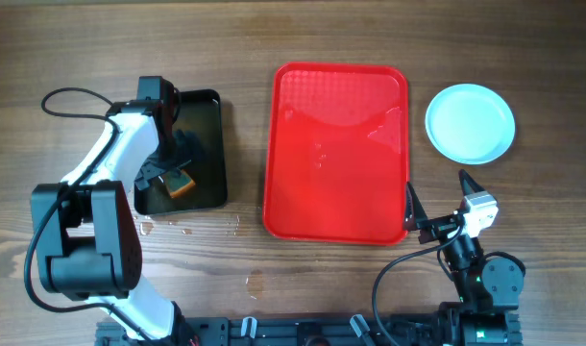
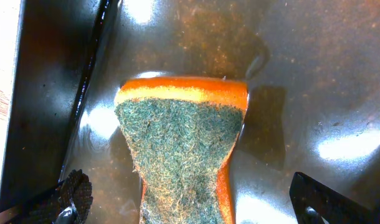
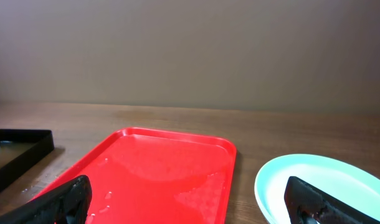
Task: Clean dirty plates on tray and stack at the side
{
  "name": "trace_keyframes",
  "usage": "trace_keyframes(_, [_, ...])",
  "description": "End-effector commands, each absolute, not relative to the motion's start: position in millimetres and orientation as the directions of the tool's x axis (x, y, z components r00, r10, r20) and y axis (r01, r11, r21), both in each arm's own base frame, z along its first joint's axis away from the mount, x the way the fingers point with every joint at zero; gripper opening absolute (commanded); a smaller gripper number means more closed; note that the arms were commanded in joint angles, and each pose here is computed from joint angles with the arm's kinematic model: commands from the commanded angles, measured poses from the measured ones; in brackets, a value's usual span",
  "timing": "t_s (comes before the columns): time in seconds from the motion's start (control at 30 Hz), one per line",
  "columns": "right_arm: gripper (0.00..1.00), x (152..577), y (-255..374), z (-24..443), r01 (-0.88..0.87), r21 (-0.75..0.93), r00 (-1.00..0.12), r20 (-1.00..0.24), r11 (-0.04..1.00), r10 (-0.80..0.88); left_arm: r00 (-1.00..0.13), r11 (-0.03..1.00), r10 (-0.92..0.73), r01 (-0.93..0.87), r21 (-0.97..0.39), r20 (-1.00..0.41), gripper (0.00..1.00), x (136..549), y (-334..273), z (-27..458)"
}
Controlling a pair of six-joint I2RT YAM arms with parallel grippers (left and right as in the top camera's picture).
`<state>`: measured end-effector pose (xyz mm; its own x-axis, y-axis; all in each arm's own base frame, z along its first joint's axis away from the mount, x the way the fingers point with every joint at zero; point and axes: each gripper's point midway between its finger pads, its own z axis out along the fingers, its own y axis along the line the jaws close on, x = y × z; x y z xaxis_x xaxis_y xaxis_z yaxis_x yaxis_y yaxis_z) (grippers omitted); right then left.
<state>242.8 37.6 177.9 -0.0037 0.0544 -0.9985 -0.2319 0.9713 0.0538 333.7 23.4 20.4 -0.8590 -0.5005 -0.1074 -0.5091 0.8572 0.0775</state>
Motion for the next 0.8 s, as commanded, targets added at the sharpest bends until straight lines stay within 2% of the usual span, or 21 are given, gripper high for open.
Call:
trace_keyframes(0.0, [1.0,243,34,179,-0.212,0.067,0.0,-0.998,0.975,0.069,-0.858,0.858,-0.501,-0.509,0.067,-0.112,1.0,335,23,23])
trace_keyframes(0.23, [1.0,243,34,179,-0.212,0.067,0.0,-0.998,0.975,0.069,-0.855,0.855,-0.506,-0.515,0.065,-0.116,1.0,335,25,24])
trace_keyframes(0.37, [1.0,243,34,179,-0.212,0.067,0.0,-0.998,0.975,0.069,-0.871,0.88,-0.463,-0.474,0.037,-0.161,1.0,334,8,40])
trace_keyframes(0.6, [1.0,243,34,179,-0.212,0.067,0.0,-0.998,0.975,0.069,-0.902,0.962,-0.272,-0.265,-0.068,-0.335,1.0,301,-59,103])
trace_keyframes(0.67, [1.0,243,34,179,-0.212,0.067,0.0,-0.998,0.975,0.069,-0.881,0.974,-0.222,-0.215,-0.064,-0.417,1.0,288,-66,123])
trace_keyframes(0.77, [1.0,243,34,179,-0.212,0.067,0.0,-0.998,0.975,0.069,-0.789,0.972,-0.225,-0.225,-0.071,-0.571,1.0,275,-51,155])
